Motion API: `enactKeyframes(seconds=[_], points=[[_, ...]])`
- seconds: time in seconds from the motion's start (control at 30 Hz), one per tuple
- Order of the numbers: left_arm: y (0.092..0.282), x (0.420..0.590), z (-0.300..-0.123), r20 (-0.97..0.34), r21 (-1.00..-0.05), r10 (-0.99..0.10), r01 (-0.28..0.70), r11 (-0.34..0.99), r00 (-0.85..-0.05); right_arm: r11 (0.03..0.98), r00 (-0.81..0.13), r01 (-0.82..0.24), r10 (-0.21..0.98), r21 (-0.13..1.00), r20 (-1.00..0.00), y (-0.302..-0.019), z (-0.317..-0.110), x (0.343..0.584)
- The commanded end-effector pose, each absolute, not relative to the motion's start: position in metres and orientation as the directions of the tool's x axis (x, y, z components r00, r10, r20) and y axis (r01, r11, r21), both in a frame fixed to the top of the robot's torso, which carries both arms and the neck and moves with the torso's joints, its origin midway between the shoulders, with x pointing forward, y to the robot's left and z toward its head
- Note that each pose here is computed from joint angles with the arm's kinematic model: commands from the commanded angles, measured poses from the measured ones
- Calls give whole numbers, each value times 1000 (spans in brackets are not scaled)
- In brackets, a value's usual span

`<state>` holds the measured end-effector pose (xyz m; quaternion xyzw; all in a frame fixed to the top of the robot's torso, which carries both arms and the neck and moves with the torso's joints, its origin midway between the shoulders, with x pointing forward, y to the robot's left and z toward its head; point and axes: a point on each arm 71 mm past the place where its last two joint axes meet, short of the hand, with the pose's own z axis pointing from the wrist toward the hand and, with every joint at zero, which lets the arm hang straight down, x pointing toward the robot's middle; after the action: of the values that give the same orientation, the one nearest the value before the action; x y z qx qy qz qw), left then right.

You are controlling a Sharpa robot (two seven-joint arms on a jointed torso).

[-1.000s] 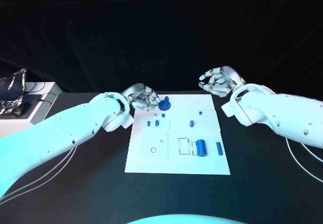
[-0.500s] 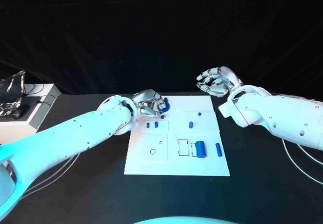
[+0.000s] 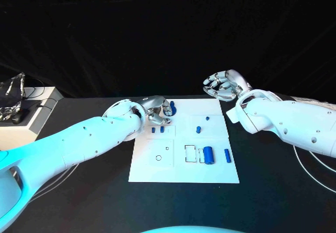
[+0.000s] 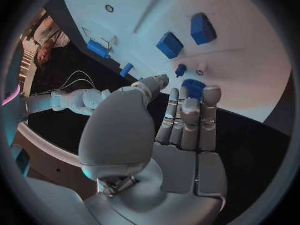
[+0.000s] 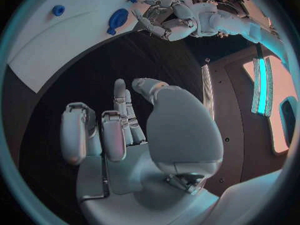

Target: Assemble the parts on the task board

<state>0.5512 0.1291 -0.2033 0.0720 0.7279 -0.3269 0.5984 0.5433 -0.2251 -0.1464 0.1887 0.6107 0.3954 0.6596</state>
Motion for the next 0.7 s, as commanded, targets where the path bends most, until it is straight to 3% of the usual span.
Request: enactKeyframes(seconds=[0.03,0.7], points=[[126,552,-205,-931,-352,-241,490,798,-275,618,-60,-313,745,721,-665,-222,-145,542],[122,554,-212,-920,-351,-204,476,806,-333,618,-62,-314,744,721,-665,-221,-145,542]])
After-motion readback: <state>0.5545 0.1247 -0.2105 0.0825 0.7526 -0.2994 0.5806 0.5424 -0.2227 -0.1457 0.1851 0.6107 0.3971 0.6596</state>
